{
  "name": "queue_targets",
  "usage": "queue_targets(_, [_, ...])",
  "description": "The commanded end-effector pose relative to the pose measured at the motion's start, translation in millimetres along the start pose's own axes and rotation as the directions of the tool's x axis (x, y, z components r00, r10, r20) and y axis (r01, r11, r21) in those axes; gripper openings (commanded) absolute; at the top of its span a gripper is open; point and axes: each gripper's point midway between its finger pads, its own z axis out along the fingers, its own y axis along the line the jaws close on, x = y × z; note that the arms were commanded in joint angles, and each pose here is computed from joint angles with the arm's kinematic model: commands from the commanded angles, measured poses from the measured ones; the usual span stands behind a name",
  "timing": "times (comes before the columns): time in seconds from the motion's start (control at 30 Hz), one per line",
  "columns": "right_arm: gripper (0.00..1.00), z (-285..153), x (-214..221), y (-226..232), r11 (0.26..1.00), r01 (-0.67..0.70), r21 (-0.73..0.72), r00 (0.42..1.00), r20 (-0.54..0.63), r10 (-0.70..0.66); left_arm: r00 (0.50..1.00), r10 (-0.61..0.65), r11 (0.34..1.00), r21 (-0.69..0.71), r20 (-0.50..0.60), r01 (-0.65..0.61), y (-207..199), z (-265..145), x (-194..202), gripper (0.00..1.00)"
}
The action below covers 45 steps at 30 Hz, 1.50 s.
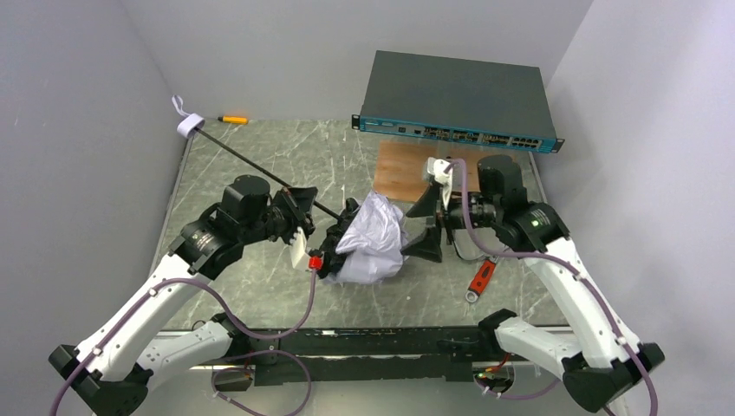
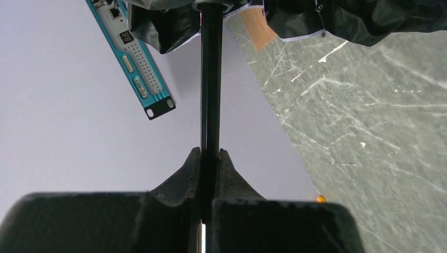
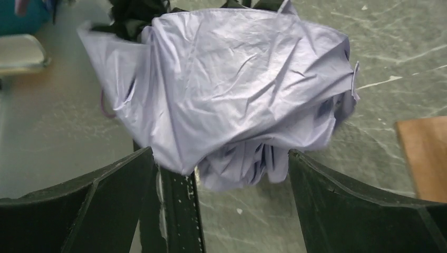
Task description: Open the umbrella
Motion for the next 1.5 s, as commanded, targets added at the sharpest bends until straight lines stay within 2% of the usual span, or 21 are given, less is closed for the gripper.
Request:
queue_targets(0.0, [1.0, -26.7, 9.3, 24.0, 0.992, 0.127, 0.017, 0.991, -0.048, -0.126, 0.991, 0.133, 0.987, -0.088, -0.023, -0.134, 29.1, -6.7, 1.3, 0.0])
queue_targets(0.13, [0.99, -18.0, -38.7, 13.6, 0.995, 0.087, 0.043, 0.991, 0.101, -0.091, 0.978, 0.207, 0.964, -0.171, 0.003, -0.203, 39.4, -4.7, -8.9, 0.0])
queue_targets(0.2, [0.87, 1.5, -54.9, 4.3, 1.0, 0.031, -0.006, 0.992, 0.123, -0.03, 0.968, 0.249, 0.95, -0.201, 0.027, -0.239, 44.5, -2.7, -17.1, 0.0])
queue_targets(0.27, [0.76, 23.2, -65.2, 1.4, 0.999, 0.013, -0.044, 0.995, 0.103, -0.008, 0.952, 0.303, 0.931, -0.222, 0.032, -0.289, 48.6, -0.5, -22.1, 0.0])
queue_targets(0.43, [0.72, 64.8, -82.3, 14.1, 0.993, 0.014, -0.116, 0.996, 0.09, -0.004, 0.905, 0.423, 0.88, -0.25, 0.032, -0.403, 57.0, 4.3, -32.5, 0.0])
queue_targets(0.57, [0.68, 89.5, -80.6, 16.4, 0.987, -0.062, -0.15, 0.994, 0.078, 0.074, 0.867, 0.498, 0.836, -0.273, 0.016, -0.475, 62.4, 8.7, -41.1, 0.0])
queue_targets(0.73, [0.6, 114.1, -71.6, 4.9, 0.989, -0.094, -0.111, 0.994, 0.052, 0.1, 0.842, 0.539, 0.81, -0.275, 0.002, -0.518, 67.5, 13.3, -46.3, 0.0])
queue_targets(0.93, [0.39, 126.7, -59.3, -8.3, 0.989, -0.129, -0.073, 0.991, 0.022, 0.131, 0.838, 0.545, 0.802, -0.28, -0.015, -0.527, 76.2, 11.2, -44.0, 0.0])
queue_targets(1.03, [0.14, 127.5, -51.7, -11.5, 0.989, -0.136, -0.055, 0.99, 0.012, 0.137, 0.845, 0.535, 0.813, -0.264, -0.011, -0.519, 77.8, 11.5, -41.7, 0.0])
queue_targets(1.07, [0.03, 126.5, -50.3, -10.7, 0.989, -0.134, -0.057, 0.991, 0.012, 0.135, 0.845, 0.534, 0.812, -0.266, -0.019, -0.519, 79.4, 11.4, -40.5, 0.0])
queue_targets(1.1, [0.0, 125.3, -49.7, -9.3, 0.989, -0.135, -0.058, 0.991, 0.013, 0.136, 0.849, 0.528, 0.814, -0.27, -0.027, -0.515, 80.9, 11.4, -39.1, 0.04])
queue_targets(1.13, [0.0, 124.6, -49.6, -8.6, 0.989, -0.134, -0.059, 0.991, 0.015, 0.135, 0.856, 0.517, 0.819, -0.276, -0.027, -0.503, 81.3, 12.0, -38.6, 0.16])
queue_targets(1.2, [0.0, 121.7, -54.0, -6.7, 0.99, -0.125, -0.066, 0.991, 0.03, 0.127, 0.892, 0.452, 0.852, -0.285, -0.023, -0.439, 82.2, 9.3, -35.5, 0.48])
queue_targets(1.27, [0.0, 116.6, -68.3, -13.7, 0.99, -0.132, -0.046, 0.988, 0.077, 0.135, 0.935, 0.354, 0.895, -0.284, -0.02, -0.344, 86.2, 2.7, -28.6, 0.74])
queue_targets(1.3, [0.0, 112.5, -77.6, -18.7, 0.989, -0.14, -0.037, 0.984, 0.11, 0.143, 0.957, 0.291, 0.915, -0.285, -0.017, -0.284, 89.8, -2.1, -24.4, 0.95])
queue_targets(1.37, [0.0, 104.6, -93.9, -28.0, 0.988, -0.152, -0.023, 0.973, 0.173, 0.154, 0.986, 0.165, 0.943, -0.291, -0.003, -0.158, 96.0, -13.5, -16.5, 1.0])
queue_targets(1.47, [0.0, 90.8, -114.9, -38.2, 0.989, -0.146, 0.002, 0.951, 0.275, 0.14, 0.997, -0.032, 0.928, -0.368, 0.074, 0.057, 113.3, -44.1, -17.6, 1.0])
